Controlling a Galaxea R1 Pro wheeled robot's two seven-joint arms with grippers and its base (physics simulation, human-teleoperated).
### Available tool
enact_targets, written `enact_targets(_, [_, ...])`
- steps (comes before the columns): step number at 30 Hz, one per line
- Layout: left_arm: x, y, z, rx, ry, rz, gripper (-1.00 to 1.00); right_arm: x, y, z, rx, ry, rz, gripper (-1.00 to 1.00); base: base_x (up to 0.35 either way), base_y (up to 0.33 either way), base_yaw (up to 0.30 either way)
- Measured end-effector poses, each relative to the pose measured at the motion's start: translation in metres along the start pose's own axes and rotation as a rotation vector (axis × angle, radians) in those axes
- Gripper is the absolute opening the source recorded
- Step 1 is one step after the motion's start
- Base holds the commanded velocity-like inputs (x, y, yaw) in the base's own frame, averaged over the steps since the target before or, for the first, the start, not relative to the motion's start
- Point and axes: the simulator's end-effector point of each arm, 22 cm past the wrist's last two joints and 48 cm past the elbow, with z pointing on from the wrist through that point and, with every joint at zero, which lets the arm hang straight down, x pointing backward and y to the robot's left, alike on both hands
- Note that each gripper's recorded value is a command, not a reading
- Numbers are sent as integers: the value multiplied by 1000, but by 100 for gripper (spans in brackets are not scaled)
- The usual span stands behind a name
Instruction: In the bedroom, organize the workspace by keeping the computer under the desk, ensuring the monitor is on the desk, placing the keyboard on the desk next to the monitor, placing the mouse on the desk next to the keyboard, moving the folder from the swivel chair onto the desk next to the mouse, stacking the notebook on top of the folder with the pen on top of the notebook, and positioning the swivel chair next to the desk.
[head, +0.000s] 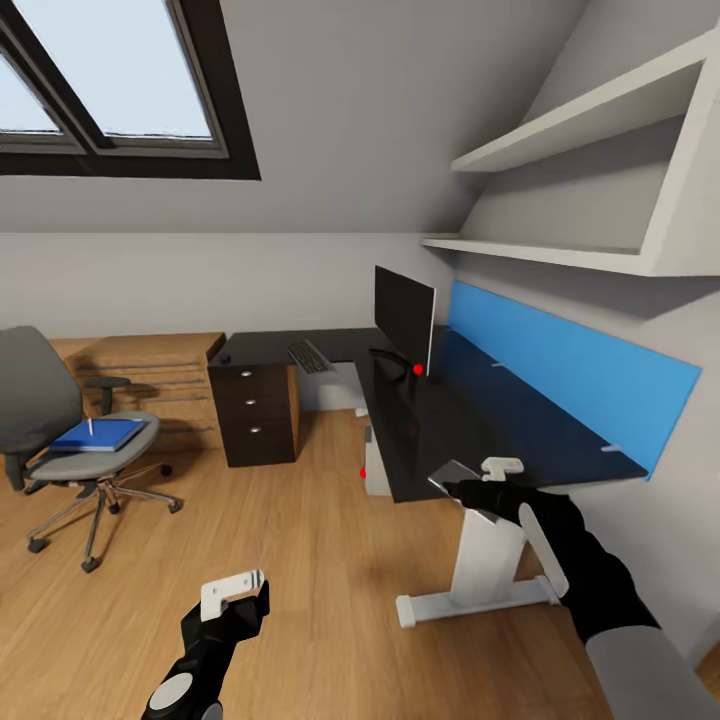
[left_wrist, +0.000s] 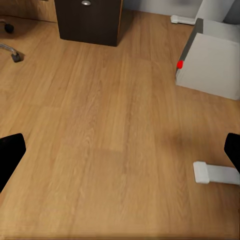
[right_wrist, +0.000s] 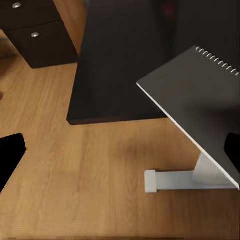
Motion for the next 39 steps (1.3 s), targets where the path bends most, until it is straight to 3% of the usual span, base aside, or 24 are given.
enact_targets(8, [0,0,0,0,1,1,100,-6,-11,-3,14,-18,39,100,-23,0,0])
enact_targets(12, [-1,0,-1,1,-2,-1,100,-11,-17,-6,5,-37,94,100,-2,0,0])
enact_targets(13, [-3,-4,-1,9,-9,-7,100,-22,-24,-13,-60,-85,271,100,0,0,0])
enact_targets(14, [-2,-4,0,9,-9,-8,100,-22,-27,-13,-66,-92,297,100,0,0,0])
enact_targets(15, [-1,-4,0,9,-11,-9,100,-14,-61,-17,-67,-117,486,100,0,0,0])
enact_targets(19, [5,-3,3,8,-11,-9,100,-4,-97,-26,-67,-143,668,100,0,0,0])
enact_targets(22, [10,-2,6,8,-12,-9,100,3,-113,-30,-64,-155,733,100,0,0,0])
enact_targets(27, [18,0,10,6,-11,-9,100,16,-124,-32,-67,-151,787,100,0,0,0])
enact_targets(39, [37,4,19,3,-12,-8,100,36,-139,-27,-60,-165,823,100,0,0,0])
